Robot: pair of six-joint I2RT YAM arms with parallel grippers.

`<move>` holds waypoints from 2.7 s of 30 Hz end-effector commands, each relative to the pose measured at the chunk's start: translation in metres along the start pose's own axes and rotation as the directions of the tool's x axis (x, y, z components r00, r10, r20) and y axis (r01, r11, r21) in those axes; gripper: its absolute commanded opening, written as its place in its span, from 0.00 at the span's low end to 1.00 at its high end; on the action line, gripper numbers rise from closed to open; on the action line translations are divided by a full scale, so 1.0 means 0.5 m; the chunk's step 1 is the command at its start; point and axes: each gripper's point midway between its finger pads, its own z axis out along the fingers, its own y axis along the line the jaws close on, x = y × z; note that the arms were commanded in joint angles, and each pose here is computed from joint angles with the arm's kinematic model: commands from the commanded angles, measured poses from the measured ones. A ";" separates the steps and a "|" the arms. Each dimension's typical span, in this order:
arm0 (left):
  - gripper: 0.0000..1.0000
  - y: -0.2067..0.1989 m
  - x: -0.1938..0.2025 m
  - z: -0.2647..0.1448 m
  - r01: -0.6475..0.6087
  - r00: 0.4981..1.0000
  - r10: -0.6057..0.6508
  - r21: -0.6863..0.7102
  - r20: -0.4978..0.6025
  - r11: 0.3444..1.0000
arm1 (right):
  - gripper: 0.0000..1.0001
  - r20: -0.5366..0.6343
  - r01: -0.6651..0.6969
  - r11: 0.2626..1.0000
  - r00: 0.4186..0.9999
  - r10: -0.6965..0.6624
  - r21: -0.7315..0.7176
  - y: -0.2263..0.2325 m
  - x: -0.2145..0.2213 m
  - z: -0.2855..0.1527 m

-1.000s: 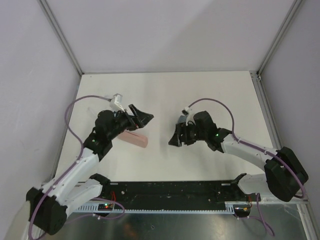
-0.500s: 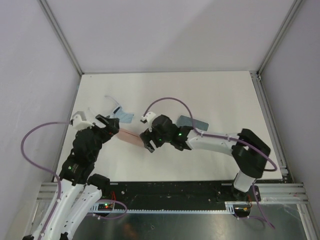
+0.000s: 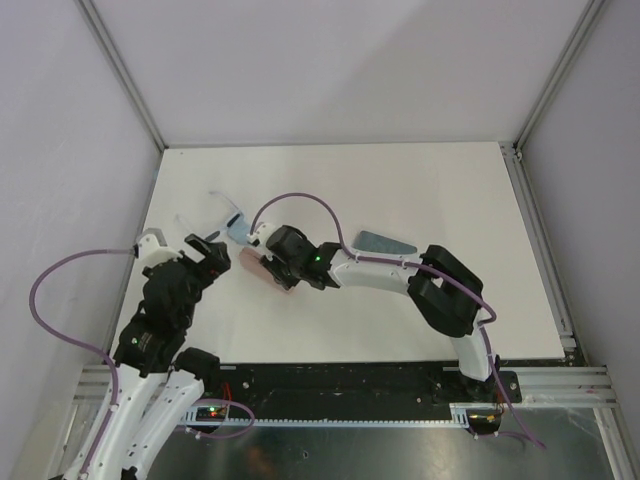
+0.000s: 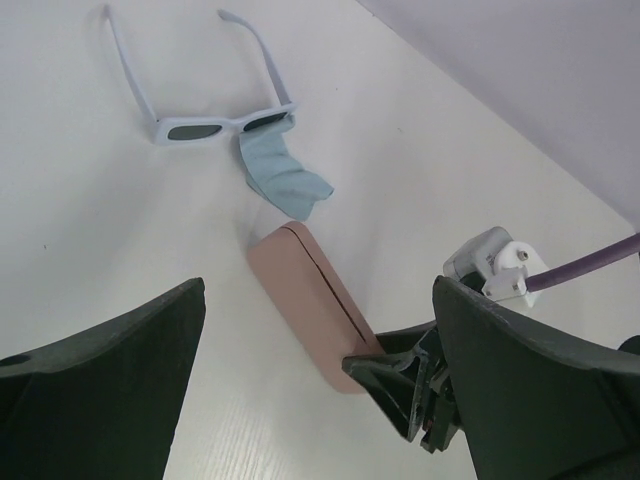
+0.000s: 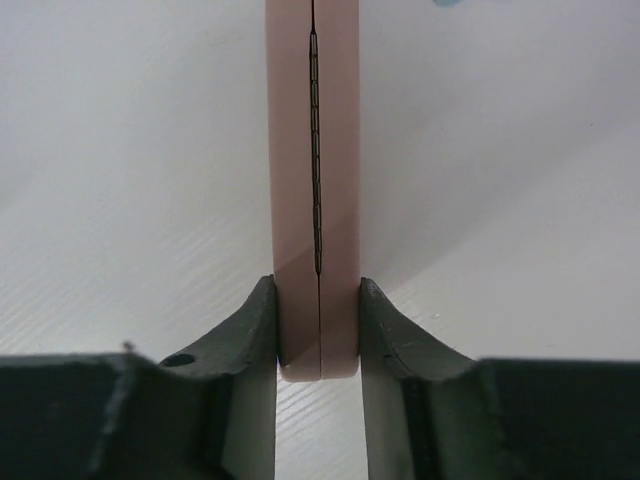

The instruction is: Organize the sunglasses

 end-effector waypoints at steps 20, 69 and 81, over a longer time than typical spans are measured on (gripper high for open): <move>1.00 -0.284 0.230 0.040 0.552 0.710 -0.203 0.354 -0.675 0.755 | 0.10 0.234 -0.462 0.867 0.878 0.418 0.187 -0.170 0.013 -0.320; 0.75 -0.427 0.313 0.057 0.579 0.674 -0.129 0.412 -0.728 0.704 | 0.13 0.252 -0.512 0.859 0.831 0.496 -0.002 -0.123 -0.008 -0.427; 0.34 -0.444 0.306 0.042 0.516 0.726 -0.014 0.531 -0.688 0.673 | 0.78 0.219 -0.519 0.850 0.822 0.526 -0.093 -0.118 -0.004 -0.452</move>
